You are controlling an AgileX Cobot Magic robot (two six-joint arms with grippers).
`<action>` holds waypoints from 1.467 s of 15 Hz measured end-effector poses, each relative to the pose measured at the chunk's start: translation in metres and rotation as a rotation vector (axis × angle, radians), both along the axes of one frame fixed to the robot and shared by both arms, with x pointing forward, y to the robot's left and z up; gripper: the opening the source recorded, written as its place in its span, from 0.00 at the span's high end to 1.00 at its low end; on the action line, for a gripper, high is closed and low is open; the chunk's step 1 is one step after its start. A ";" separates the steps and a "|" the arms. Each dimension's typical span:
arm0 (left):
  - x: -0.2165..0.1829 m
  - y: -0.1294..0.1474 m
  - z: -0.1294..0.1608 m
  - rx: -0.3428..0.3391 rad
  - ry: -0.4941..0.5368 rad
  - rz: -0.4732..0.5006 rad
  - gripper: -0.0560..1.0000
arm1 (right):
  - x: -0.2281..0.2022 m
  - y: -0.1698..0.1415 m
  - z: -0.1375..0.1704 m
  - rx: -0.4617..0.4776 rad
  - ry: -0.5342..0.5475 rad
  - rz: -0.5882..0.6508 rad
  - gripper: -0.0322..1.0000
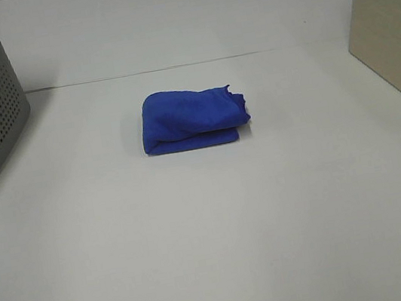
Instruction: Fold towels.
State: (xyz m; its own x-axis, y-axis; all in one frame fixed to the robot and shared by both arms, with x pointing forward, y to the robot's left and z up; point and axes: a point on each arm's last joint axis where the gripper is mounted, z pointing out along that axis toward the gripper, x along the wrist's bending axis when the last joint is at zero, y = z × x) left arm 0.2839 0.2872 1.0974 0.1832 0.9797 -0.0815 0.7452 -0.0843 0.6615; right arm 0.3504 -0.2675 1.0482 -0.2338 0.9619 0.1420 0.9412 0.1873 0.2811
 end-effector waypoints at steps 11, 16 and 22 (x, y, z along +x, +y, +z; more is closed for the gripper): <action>-0.028 -0.003 -0.042 -0.019 -0.184 -0.133 0.41 | -0.056 -0.013 -0.021 -0.023 -0.296 0.019 0.23; -0.028 -0.003 -0.042 -0.015 -0.187 -0.141 0.41 | -0.056 -0.013 -0.022 -0.026 -0.298 0.019 0.23; -0.028 -0.004 -0.042 -0.018 -0.187 -0.142 0.41 | -0.056 -0.013 -0.022 -0.026 -0.299 0.019 0.23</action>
State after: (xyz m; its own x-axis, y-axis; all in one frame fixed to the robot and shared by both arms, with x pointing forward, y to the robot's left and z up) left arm 0.2562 0.2835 1.0551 0.3327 0.9417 -0.0508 0.5914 -0.1664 0.7891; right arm 0.2946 -0.2805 1.0262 -0.2792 0.9594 0.0398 0.8139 0.2144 0.5400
